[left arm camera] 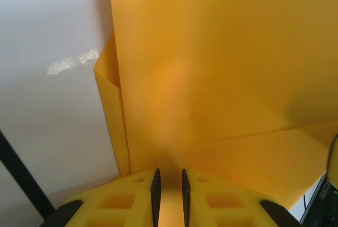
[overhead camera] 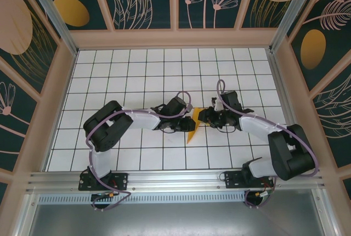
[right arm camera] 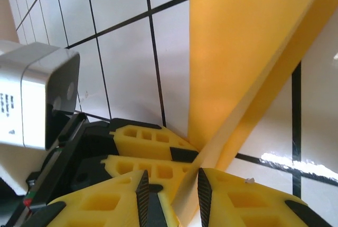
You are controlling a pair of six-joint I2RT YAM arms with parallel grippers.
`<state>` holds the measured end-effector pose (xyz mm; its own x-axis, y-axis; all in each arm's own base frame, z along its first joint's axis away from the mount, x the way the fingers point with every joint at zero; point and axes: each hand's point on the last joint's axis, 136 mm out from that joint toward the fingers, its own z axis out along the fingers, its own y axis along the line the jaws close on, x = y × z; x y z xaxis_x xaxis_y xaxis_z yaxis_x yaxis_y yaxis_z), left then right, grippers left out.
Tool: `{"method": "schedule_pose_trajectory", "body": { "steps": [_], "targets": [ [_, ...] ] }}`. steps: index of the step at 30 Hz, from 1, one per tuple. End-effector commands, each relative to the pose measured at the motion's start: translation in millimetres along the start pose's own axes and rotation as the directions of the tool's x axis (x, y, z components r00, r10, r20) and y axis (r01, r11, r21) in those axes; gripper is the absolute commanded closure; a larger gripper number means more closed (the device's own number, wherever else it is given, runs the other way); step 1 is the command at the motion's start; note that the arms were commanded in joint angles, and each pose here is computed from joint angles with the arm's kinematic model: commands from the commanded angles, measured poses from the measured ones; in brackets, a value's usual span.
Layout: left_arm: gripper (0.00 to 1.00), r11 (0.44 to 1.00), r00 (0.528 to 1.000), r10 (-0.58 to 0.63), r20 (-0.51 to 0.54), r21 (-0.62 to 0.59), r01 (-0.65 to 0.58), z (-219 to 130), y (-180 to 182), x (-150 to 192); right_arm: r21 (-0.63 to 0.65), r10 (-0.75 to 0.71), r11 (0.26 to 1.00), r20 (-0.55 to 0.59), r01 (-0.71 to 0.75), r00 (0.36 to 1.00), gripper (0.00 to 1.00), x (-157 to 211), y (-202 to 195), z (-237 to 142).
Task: Fold a paper plane with a square sheet of paper (fold left side to right side)
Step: Fold the wing for the fifth time at the center of the table.
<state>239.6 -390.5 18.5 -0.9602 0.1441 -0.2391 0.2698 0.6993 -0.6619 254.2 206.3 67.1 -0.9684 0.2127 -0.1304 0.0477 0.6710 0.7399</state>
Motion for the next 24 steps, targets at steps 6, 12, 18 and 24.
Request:
{"method": "schedule_pose_trajectory", "body": {
  "steps": [6,12,18,24],
  "targets": [
    [0.79,0.997,1.0,0.004,-0.01,-0.082,-0.005,10,23,5,0.001,-0.003,1.0,-0.006,0.003,1.0,0.66,-13,4,12],
    [0.86,0.996,1.0,0.005,0.0,-0.092,-0.005,8,24,4,-0.012,-0.009,1.0,-0.01,0.009,1.0,0.62,-15,4,18],
    [0.89,0.995,1.0,0.005,0.005,-0.103,-0.004,8,26,2,0.03,-0.028,0.999,-0.009,0.028,1.0,0.6,-15,0,15],
    [0.89,0.993,1.0,0.002,0.004,-0.118,-0.001,9,29,3,0.012,-0.021,1.0,0.06,0.021,0.998,0.43,-19,-6,-9]
  ]
}}
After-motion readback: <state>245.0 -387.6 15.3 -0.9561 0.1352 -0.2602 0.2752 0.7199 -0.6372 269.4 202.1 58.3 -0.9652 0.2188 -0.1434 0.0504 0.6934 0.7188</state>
